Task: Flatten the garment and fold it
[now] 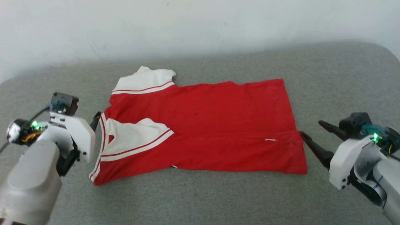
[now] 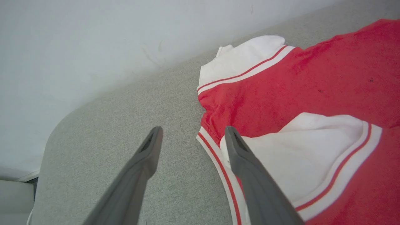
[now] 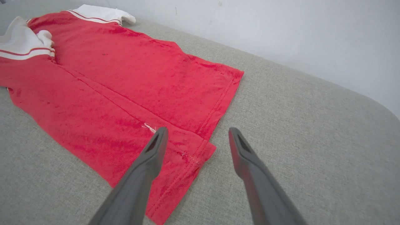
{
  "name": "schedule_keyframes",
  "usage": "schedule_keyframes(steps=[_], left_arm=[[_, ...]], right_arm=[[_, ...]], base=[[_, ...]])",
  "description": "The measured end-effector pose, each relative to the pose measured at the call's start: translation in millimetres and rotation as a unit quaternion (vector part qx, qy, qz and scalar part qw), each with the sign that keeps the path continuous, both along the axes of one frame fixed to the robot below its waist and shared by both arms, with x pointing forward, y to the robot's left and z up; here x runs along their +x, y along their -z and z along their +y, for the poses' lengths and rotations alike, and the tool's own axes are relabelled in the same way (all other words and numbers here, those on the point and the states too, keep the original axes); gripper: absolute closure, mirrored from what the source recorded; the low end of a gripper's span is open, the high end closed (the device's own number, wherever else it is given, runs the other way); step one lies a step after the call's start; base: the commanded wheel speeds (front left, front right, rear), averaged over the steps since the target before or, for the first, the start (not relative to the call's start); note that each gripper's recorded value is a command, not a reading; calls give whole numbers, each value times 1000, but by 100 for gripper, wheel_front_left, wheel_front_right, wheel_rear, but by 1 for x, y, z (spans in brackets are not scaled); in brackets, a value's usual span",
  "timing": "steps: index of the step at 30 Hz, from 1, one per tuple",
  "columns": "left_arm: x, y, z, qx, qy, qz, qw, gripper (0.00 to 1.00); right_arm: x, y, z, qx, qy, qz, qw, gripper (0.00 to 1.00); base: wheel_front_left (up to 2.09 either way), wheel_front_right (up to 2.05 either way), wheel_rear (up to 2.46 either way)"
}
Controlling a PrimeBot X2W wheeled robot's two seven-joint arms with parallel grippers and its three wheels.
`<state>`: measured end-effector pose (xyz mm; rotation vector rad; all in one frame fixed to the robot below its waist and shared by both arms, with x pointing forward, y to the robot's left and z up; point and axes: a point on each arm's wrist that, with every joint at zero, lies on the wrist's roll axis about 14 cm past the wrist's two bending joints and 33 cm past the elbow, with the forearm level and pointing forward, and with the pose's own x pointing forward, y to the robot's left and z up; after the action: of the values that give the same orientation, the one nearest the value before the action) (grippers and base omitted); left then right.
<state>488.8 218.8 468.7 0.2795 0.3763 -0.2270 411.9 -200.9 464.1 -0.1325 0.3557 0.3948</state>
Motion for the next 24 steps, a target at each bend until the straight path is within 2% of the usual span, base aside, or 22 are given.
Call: schedule_keyframes(steps=[4,7,15,19,24], left_arm=[[-10,-4,0,10,10,78,997,0],[-25,4,-6,19,27,154,988,0],[-68,47,-3,57,38,352,933,0],[-76,67,-3,72,40,399,913,0],[-80,85,-6,90,46,425,900,0]], right_arm=[[-7,2,3,-3,-6,10,1000,0],[-10,3,8,0,-11,18,1000,0],[-8,3,15,7,-16,24,1000,0],[-8,4,14,9,-13,25,1000,0],[-7,3,7,8,-1,23,1000,0]], base=[[0,0,0],[0,0,0],[0,0,0],[0,0,0],[0,0,0]])
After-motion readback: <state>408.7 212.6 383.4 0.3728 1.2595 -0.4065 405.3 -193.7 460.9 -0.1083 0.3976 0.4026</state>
